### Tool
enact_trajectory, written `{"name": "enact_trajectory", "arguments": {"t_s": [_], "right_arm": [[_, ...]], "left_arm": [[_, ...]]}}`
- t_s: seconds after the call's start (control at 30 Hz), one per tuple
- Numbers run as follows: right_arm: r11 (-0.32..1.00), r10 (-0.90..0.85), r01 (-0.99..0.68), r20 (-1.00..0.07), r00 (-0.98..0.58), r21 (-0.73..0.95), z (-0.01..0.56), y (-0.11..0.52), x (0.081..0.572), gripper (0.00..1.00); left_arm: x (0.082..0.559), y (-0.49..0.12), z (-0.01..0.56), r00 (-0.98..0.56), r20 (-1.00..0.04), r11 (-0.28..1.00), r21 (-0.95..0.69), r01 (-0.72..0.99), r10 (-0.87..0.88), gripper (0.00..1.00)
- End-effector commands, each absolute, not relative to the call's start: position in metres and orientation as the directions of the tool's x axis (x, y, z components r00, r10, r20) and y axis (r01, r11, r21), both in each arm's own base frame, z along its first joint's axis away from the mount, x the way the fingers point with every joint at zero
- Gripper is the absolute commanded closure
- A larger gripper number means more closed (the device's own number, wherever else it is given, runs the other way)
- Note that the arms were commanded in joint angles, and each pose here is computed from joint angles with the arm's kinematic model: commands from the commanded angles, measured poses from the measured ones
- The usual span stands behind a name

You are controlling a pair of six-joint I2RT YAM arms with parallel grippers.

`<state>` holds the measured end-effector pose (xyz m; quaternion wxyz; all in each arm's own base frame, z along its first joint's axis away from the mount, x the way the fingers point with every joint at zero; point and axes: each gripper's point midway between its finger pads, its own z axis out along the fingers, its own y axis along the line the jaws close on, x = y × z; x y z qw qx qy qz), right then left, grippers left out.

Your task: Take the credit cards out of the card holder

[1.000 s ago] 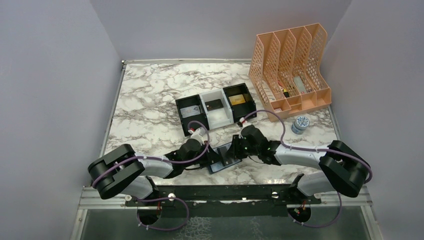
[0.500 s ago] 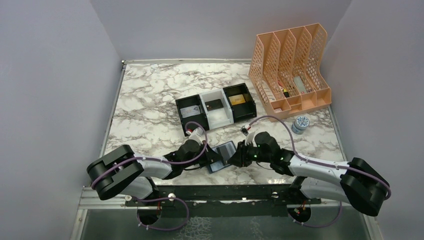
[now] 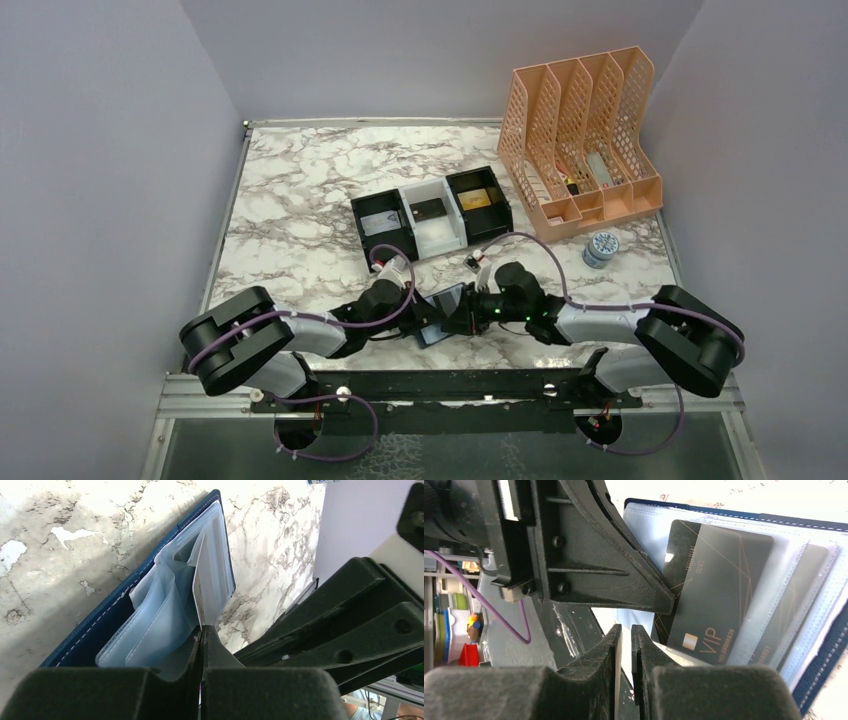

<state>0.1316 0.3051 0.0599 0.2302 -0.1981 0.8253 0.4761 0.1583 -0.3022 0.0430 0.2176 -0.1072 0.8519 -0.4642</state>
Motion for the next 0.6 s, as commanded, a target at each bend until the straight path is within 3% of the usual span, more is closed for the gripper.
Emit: {"name": "enact_trajectory", "arguments": {"t_s": [0.0, 0.3, 0.4, 0.57], "right_arm": [[0.476, -0.092, -0.555, -0.589, -0.803, 0.682, 0.055, 0.317, 0.139, 0.87], [0.554, -0.162, -0.546, -0.562, -0.811, 0.628, 0.021, 0.309, 0.13, 0.88], [0.569, -0.143, -0.55, -0.585, -0.799, 0.612, 0.034, 0.303, 0.133, 0.88], [0.712, -0.05, -0.505, -0.681, -0.731, 0.489, 0.061, 0.276, 0.165, 0.86]], "left_arm": [[0.17, -0.312, 0.056, -0.863, -0.283, 0.516, -0.856, 0.03, -0.419, 1.0], [0.172, -0.312, 0.059, -0.856, -0.285, 0.509, -0.86, 0.031, -0.43, 1.0], [0.171, -0.31, 0.056, -0.855, -0.293, 0.518, -0.855, 0.035, -0.427, 1.0], [0.167, -0.305, 0.05, -0.86, -0.31, 0.537, -0.842, 0.05, -0.406, 1.0]]}}
